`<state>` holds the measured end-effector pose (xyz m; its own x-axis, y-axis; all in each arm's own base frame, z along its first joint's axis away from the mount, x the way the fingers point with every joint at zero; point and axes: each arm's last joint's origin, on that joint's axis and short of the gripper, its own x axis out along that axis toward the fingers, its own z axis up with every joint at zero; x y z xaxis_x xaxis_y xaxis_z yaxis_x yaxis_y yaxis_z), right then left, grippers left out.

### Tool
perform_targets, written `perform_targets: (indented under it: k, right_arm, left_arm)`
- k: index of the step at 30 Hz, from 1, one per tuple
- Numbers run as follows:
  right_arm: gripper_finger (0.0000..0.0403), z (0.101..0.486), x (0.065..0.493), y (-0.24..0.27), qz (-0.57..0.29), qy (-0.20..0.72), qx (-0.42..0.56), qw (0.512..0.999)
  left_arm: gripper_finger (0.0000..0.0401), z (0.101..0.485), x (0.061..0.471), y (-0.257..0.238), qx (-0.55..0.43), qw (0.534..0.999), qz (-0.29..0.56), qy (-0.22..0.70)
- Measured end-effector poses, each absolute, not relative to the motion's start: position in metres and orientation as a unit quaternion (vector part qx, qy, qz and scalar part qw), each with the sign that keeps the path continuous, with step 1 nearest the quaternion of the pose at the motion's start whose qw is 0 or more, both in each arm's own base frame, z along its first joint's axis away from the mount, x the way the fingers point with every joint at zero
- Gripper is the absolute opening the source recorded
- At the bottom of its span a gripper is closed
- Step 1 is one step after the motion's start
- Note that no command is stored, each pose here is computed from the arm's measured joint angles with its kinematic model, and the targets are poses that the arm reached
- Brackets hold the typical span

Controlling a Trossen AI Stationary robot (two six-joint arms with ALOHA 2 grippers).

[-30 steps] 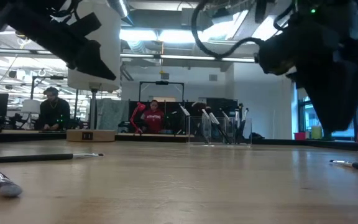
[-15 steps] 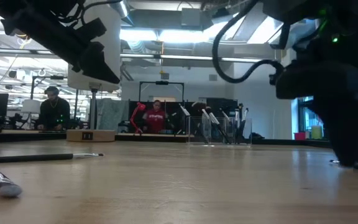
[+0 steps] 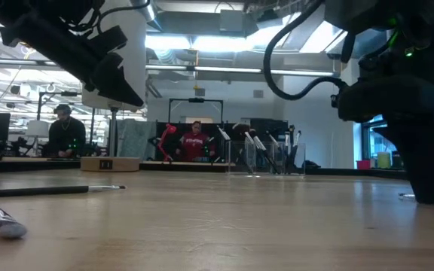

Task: Put items in baskets/containers
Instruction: Put the black eyeshadow brush into the transparent organizer

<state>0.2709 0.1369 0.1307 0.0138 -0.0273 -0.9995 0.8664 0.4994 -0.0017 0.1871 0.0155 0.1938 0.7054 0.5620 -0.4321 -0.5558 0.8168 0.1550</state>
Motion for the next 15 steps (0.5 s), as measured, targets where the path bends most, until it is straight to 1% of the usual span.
perform_targets:
  k: [3, 5, 7, 10, 13, 15]
  right_arm:
    - [0.0027, 0.13, 0.272, 0.133, -0.363, 0.603, 0.346, 0.621]
    - [0.0012, 0.13, 0.273, 0.131, -0.362, 0.603, 0.342, 0.624]
    - [0.0011, 0.13, 0.275, 0.128, -0.358, 0.604, 0.336, 0.628]
    - [0.0025, 0.132, 0.277, 0.123, -0.353, 0.605, 0.335, 0.63]
    - [0.0029, 0.141, 0.283, 0.118, -0.335, 0.604, 0.327, 0.645]
    - [0.0022, 0.149, 0.288, 0.112, -0.326, 0.59, 0.316, 0.668]
  left_arm:
    - [0.0061, 0.19, 0.186, 0.016, 0.003, 0.922, 0.305, 0.238]
    - [0.0061, 0.188, 0.185, 0.015, 0.0, 0.922, 0.305, 0.239]
    - [0.0061, 0.187, 0.184, 0.015, -0.007, 0.921, 0.306, 0.239]
    - [0.0061, 0.186, 0.184, 0.015, -0.019, 0.922, 0.299, 0.244]
    - [0.0061, 0.184, 0.184, 0.014, -0.034, 0.924, 0.287, 0.25]
    - [0.0061, 0.182, 0.183, 0.013, -0.044, 0.923, 0.28, 0.26]
